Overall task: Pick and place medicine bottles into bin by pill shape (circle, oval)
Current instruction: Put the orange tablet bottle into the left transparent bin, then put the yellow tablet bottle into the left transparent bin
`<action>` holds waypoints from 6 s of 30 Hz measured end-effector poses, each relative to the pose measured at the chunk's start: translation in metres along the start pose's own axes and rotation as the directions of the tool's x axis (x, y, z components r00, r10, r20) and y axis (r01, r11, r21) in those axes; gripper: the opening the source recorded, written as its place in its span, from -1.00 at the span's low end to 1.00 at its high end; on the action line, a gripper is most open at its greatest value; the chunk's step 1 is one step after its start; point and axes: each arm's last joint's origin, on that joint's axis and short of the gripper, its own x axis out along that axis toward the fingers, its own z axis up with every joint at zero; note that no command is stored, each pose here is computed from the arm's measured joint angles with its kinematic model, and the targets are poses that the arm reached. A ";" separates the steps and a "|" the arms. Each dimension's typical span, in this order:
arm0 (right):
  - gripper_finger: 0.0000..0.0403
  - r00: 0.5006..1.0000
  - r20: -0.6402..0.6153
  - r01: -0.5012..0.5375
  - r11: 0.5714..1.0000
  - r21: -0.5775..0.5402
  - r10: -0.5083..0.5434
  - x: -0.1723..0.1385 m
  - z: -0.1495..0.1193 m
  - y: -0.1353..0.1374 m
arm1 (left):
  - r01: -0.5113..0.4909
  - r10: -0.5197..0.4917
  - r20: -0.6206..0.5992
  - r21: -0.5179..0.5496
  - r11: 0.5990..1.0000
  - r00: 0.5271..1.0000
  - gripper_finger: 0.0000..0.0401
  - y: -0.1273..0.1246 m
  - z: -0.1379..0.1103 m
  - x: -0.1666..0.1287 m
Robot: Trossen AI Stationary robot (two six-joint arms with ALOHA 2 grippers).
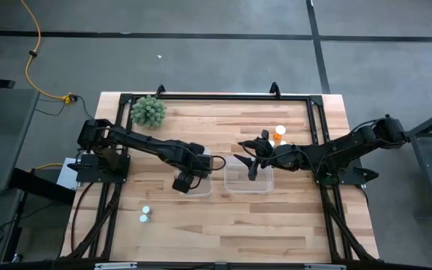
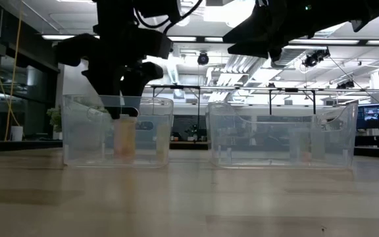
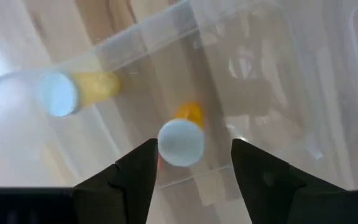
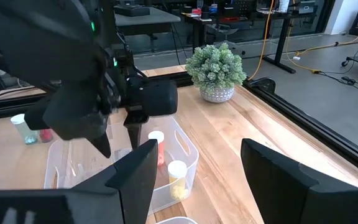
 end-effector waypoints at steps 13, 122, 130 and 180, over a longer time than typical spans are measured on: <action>0.11 1.000 -0.004 0.012 1.000 -0.011 -0.012 0.000 -0.001 0.000 | -0.141 0.163 0.174 -0.132 0.981 0.971 -0.03 0.013 -0.010 -0.076; 0.11 0.391 -0.704 0.883 0.458 0.105 -0.593 -0.046 -0.068 -0.074 | 0.168 0.431 0.899 -0.437 0.884 0.072 -0.03 -0.057 -0.152 -0.040; 0.11 0.380 -0.713 0.895 0.430 0.121 -0.589 -0.045 -0.069 -0.078 | 0.172 0.447 0.891 -0.453 0.875 0.075 -0.03 -0.057 -0.152 -0.040; -0.42 0.343 -0.762 0.887 0.456 0.071 -0.549 -0.035 -0.077 -0.081 | 0.172 0.447 0.891 -0.453 0.875 0.075 -0.03 -0.057 -0.152 -0.040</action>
